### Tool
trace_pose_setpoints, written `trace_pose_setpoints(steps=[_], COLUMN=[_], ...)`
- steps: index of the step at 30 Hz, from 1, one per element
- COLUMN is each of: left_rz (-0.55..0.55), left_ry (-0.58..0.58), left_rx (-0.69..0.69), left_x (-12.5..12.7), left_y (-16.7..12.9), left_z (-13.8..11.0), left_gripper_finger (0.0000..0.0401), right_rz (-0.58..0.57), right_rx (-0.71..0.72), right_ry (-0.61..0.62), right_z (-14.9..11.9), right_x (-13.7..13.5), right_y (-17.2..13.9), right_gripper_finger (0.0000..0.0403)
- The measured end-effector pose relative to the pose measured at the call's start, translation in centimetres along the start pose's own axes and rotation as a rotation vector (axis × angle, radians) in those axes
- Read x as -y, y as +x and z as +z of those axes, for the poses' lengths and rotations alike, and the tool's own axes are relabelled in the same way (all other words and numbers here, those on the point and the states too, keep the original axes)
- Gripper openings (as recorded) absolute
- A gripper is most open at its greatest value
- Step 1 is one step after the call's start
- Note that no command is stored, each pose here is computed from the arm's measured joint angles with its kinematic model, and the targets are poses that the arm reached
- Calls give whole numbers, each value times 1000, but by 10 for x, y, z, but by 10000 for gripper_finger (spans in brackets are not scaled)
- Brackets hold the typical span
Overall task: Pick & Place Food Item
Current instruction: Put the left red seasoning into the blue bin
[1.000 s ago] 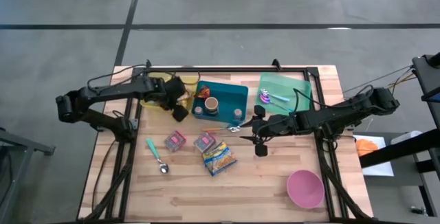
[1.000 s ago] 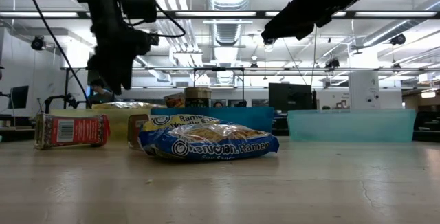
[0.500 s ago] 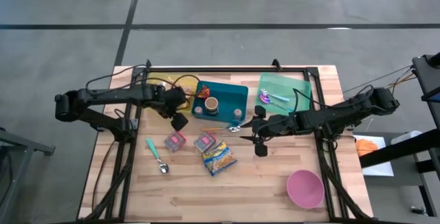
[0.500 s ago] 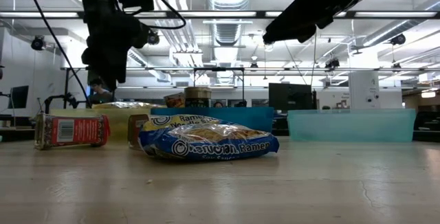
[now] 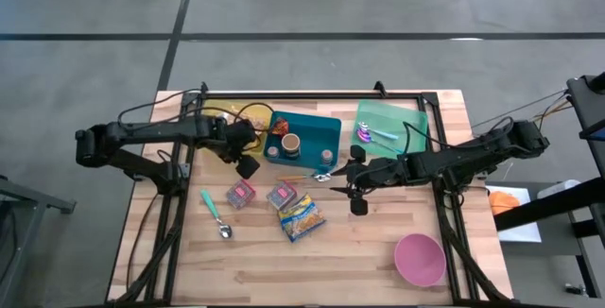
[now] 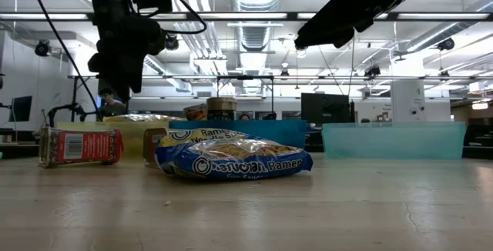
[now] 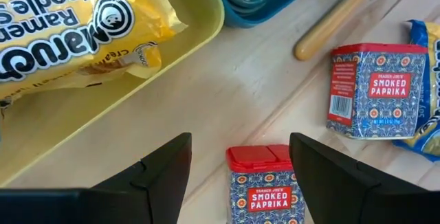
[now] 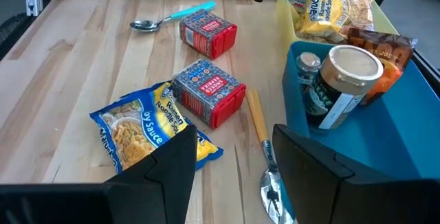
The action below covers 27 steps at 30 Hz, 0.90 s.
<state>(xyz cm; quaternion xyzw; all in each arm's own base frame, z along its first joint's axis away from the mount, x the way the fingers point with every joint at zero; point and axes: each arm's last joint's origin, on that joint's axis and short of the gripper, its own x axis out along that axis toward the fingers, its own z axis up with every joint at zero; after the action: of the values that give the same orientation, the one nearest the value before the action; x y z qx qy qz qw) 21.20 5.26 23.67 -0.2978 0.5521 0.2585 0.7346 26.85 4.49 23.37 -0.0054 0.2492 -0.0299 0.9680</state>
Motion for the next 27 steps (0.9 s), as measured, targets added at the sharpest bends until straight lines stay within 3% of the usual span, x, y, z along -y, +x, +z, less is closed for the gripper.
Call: trace_pose_setpoints(steps=[7,10,12,14,20,27], left_rz=[-5,-10,-84,-184,-214,-215], left_ry=[-6,16,104,118,28,-15], left_rx=[-5,-9,-49,-76,-102,-107], left_x=[0,0,3,6,7,8], left_y=[0,0,0,0,0,0], left_z=[0,0,-2,-1,-2,-2], left_gripper_finger=[258,281,305,327,368,374], right_rz=[2,2,2,2,2,1], right_rx=[-3,-6,-6,-6,-6,-15], right_ry=[-1,-1,-1,-2,-2,12], right_z=[0,-1,-1,-1,-1,-1], right_x=[0,0,0,0,0,0], right_y=[0,0,0,0,0,0], right_gripper_finger=[189,189,190,190,190,190])
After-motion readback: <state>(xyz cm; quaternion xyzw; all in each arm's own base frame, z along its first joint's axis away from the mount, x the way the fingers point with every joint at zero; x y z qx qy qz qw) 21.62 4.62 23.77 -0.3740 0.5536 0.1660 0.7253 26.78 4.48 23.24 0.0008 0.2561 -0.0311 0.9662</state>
